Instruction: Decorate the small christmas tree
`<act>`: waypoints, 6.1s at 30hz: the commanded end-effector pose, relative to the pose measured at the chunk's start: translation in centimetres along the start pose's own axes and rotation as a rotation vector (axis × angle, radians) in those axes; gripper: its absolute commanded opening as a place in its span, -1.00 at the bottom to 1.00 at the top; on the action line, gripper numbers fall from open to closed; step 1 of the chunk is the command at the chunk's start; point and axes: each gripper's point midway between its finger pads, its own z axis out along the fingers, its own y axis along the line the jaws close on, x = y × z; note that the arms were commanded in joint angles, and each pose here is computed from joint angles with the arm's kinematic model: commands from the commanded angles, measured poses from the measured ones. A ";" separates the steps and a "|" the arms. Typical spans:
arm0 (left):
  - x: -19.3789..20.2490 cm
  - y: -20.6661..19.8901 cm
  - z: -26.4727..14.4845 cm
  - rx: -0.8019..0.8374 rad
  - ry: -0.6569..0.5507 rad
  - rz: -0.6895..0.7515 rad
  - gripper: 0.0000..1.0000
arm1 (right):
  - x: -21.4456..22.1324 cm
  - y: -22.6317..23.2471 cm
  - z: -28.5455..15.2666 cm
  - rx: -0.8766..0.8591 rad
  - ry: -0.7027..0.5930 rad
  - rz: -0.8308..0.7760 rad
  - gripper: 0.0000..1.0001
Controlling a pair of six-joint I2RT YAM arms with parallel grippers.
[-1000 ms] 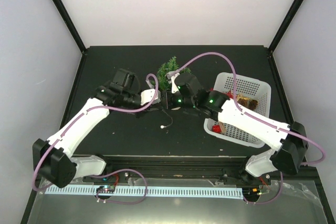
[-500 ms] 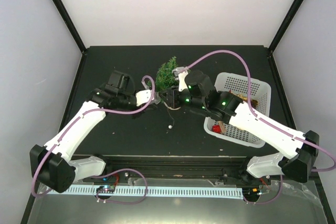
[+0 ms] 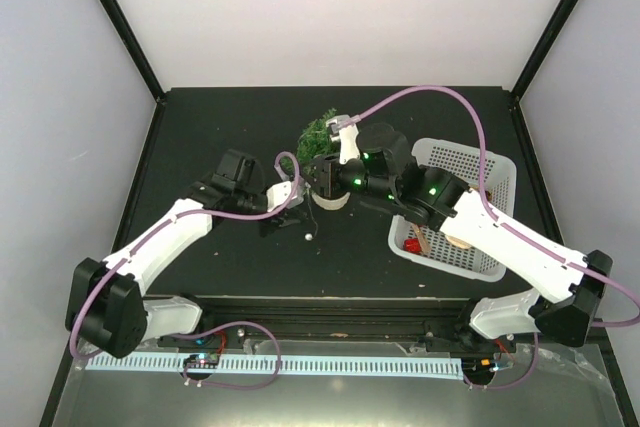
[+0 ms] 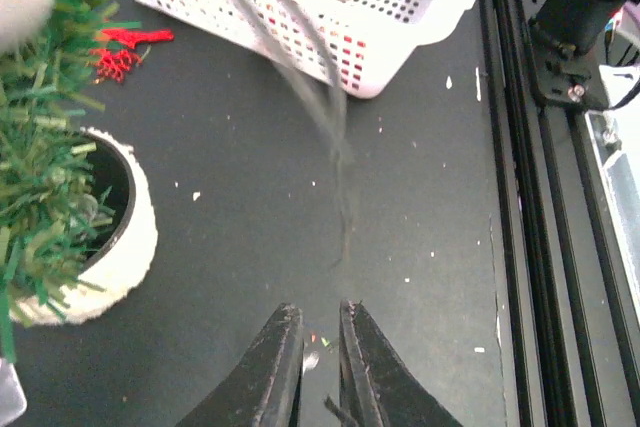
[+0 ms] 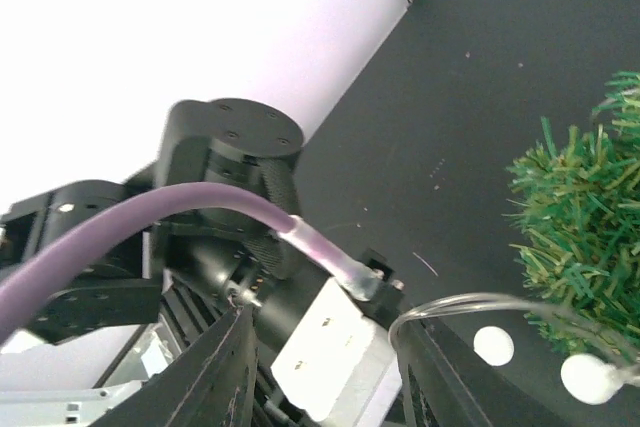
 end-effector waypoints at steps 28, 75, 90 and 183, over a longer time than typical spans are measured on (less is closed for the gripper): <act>-5.8 -1.6 0.2 0.222 -0.272 0.085 -0.97 | -1.1 3.2 0.4 -0.123 0.020 0.033 -0.21; -3.5 8.8 -18.2 -0.420 -0.043 0.063 -0.97 | -1.0 -2.4 -3.6 0.078 -0.100 -0.035 0.01; -4.2 12.4 -22.6 -0.543 -0.053 0.035 -0.97 | -0.8 -3.7 -3.7 0.096 -0.093 -0.039 0.01; -23.9 20.2 -4.9 0.135 -0.603 -0.128 -0.74 | -16.5 -18.8 1.3 0.221 -0.266 -0.030 -0.98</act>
